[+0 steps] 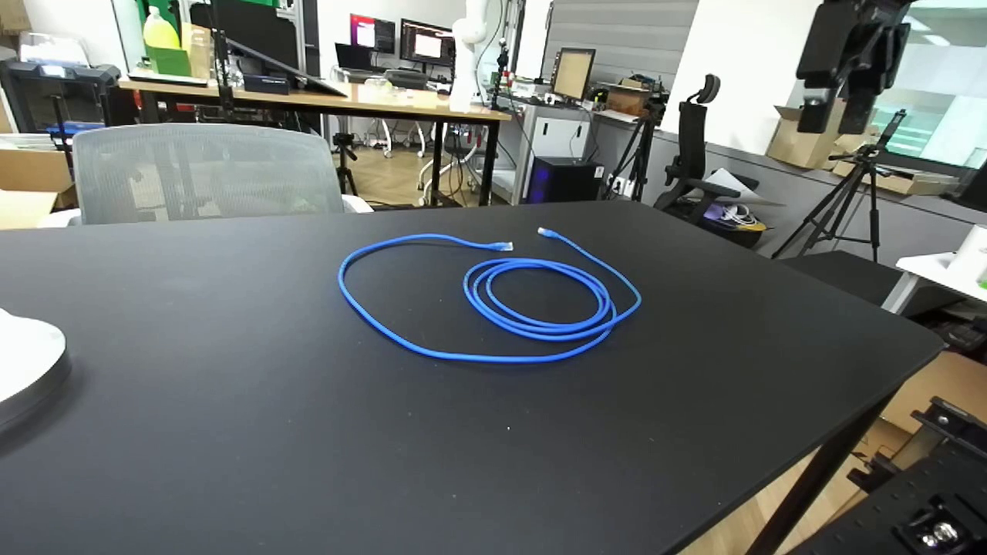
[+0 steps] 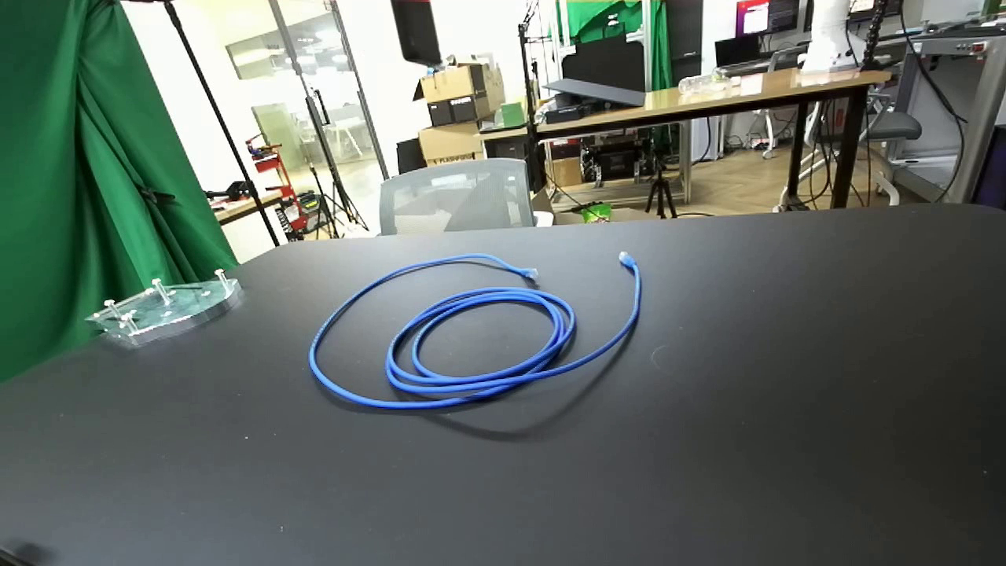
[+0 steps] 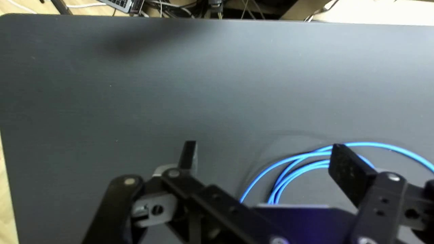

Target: Untangle the blue cable

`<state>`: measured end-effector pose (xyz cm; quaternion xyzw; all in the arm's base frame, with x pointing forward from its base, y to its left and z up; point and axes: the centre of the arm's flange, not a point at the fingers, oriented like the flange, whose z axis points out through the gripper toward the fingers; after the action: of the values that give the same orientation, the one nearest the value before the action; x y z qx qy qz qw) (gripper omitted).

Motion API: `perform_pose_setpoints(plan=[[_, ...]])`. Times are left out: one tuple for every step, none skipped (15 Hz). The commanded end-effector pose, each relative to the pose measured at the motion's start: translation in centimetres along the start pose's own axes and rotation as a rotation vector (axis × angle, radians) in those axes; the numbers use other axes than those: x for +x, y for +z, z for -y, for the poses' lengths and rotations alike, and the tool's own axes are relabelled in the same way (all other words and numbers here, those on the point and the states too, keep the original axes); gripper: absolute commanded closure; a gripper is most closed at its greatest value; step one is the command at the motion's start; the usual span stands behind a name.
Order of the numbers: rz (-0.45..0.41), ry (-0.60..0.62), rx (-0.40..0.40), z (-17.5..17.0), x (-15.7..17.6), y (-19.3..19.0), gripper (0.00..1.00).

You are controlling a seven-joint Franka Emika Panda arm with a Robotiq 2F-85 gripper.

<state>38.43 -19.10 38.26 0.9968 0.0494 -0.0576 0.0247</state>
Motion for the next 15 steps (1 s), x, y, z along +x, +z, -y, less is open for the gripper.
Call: perform_pose_setpoints(plan=[[-0.076,0.157,-0.07,-0.4,4.1,1.5,0.0],[-0.11,0.185,-0.086,-0.4,5.1,1.9,0.0],[-0.142,0.211,-0.093,-0.2,6.2,2.4,0.0],[-0.165,0.235,-0.092,0.0,7.4,2.9,0.0],[-0.178,0.249,-0.085,0.4,8.6,3.4,0.0],[-0.179,0.256,-0.077,0.8,9.8,4.1,0.0],[-0.166,0.259,-0.075,1.1,10.8,4.7,0.0],[-0.151,0.266,-0.069,1.4,11.7,5.5,0.0],[-0.136,0.273,-0.062,1.5,12.4,6.2,0.0],[-0.152,0.225,-0.066,1.9,9.7,5.5,0.0],[-0.141,0.22,-0.064,2.1,10.2,6.2,0.0],[-0.135,0.217,-0.064,2.2,10.3,6.6,0.0],[-0.135,0.217,-0.064,2.1,10.3,6.6,0.0],[-0.139,0.218,-0.064,2.0,10.2,6.4,0.0],[-0.149,0.229,-0.062,2.0,10.0,6.1,0.0]])
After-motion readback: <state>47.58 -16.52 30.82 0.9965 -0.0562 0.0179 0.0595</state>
